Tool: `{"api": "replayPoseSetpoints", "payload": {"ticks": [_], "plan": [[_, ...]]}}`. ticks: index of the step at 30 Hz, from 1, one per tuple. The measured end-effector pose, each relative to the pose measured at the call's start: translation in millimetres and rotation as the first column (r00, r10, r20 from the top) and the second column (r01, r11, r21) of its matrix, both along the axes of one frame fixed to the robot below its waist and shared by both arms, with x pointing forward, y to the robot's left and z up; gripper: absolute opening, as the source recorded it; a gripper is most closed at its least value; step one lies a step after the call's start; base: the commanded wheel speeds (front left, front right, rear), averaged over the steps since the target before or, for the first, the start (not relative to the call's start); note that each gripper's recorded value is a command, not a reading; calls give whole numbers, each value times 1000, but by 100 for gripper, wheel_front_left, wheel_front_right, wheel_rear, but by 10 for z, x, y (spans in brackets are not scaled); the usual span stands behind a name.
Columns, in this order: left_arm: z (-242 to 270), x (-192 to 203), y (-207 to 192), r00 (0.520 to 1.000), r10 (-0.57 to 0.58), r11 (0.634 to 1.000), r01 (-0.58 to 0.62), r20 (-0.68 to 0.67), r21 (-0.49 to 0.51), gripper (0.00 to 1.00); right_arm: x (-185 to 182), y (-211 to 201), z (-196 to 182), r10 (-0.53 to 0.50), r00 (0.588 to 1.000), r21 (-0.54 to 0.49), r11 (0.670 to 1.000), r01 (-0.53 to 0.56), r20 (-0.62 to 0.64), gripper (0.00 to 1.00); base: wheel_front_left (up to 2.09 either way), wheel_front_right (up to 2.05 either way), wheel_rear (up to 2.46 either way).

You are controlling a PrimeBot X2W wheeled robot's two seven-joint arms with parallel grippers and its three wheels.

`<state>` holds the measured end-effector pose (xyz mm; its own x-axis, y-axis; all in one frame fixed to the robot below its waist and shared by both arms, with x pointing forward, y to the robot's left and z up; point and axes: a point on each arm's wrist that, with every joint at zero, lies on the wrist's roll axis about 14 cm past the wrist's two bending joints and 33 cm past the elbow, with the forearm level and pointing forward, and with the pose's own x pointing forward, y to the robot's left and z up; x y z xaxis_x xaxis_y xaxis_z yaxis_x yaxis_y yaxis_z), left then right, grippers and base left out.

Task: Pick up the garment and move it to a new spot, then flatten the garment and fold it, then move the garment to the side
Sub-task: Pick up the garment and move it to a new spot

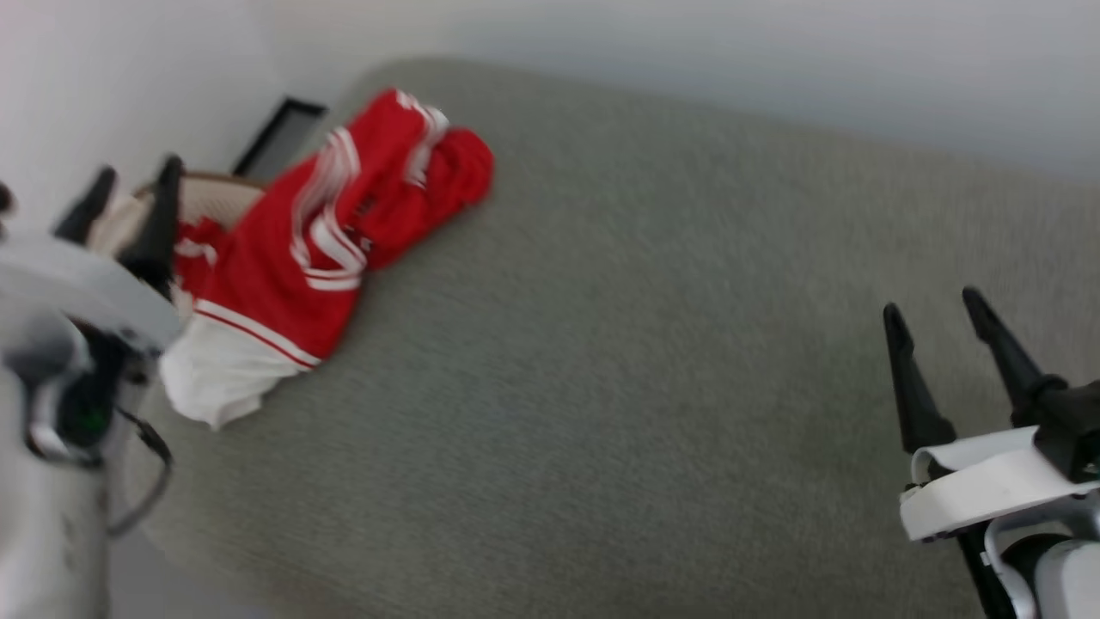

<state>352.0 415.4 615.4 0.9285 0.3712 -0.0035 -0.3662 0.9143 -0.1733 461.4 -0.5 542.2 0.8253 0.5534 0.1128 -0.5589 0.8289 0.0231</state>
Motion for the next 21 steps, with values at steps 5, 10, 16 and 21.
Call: {"api": "replayPoseSetpoints", "payload": {"ticks": [5, 10, 16, 21], "plan": [[-416, 532, 87, 982, -29, 998, 17, -189, -61, 100, 174, -196, -256, -45, 998, 1, 999, 45, -54, 100, 0, 0, 0], [-1002, 927, 96, 921, -57, 992, 10, -386, -122, 100, 312, -362, -492, -85, 991, 1, 996, 86, -99, 100, 0, 0, 0], [-1791, 1116, 87, 774, -93, 978, -48, -626, -205, 100, 416, -565, -738, -137, 979, -11, 991, 137, -149, 100, 0, 0, 0], [-2272, 1183, 17, 664, -123, 964, -97, -738, -247, 100, 458, -741, -906, -180, 966, -36, 984, 176, -183, 100, 0, 0, 0]]}}
